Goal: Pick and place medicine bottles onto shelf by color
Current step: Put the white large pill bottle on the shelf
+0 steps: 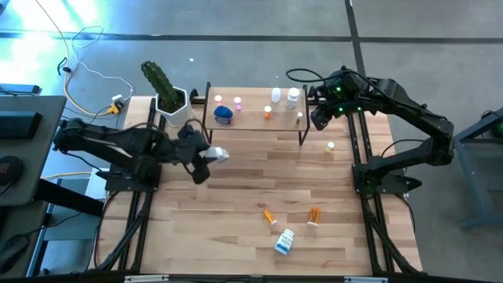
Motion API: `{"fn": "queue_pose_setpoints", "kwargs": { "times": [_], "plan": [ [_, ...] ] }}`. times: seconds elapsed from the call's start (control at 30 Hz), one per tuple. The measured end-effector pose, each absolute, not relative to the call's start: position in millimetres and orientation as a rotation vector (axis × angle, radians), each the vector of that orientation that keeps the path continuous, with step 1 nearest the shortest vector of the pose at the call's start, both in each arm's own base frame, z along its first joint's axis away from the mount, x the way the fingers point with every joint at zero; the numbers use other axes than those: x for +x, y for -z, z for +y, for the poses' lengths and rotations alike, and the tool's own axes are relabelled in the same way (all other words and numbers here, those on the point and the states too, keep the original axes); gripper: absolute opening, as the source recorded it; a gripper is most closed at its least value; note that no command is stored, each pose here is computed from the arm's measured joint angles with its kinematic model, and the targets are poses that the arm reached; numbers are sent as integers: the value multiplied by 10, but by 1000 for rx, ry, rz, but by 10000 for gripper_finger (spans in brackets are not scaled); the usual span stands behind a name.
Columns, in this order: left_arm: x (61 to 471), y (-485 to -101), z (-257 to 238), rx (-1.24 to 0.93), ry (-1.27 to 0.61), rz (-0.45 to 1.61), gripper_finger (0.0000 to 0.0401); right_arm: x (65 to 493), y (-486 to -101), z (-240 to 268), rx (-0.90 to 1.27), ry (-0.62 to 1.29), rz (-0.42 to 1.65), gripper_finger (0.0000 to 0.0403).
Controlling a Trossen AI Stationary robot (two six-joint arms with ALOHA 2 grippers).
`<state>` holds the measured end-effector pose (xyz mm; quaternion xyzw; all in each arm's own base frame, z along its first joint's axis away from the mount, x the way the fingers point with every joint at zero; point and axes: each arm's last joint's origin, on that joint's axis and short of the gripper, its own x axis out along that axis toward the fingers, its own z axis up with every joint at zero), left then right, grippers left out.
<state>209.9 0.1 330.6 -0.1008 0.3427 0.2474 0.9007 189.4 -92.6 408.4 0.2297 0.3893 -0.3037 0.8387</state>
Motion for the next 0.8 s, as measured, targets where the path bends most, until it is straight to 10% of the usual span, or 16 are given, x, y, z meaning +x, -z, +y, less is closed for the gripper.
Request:
{"fn": "queue_pose_setpoints", "kwargs": {
  "times": [0.8],
  "plan": [
    [1716, -3920, 539, 85, -601, 327, 170, 1879, -4089, -955, 632, 842, 732, 151]
  ]
}}
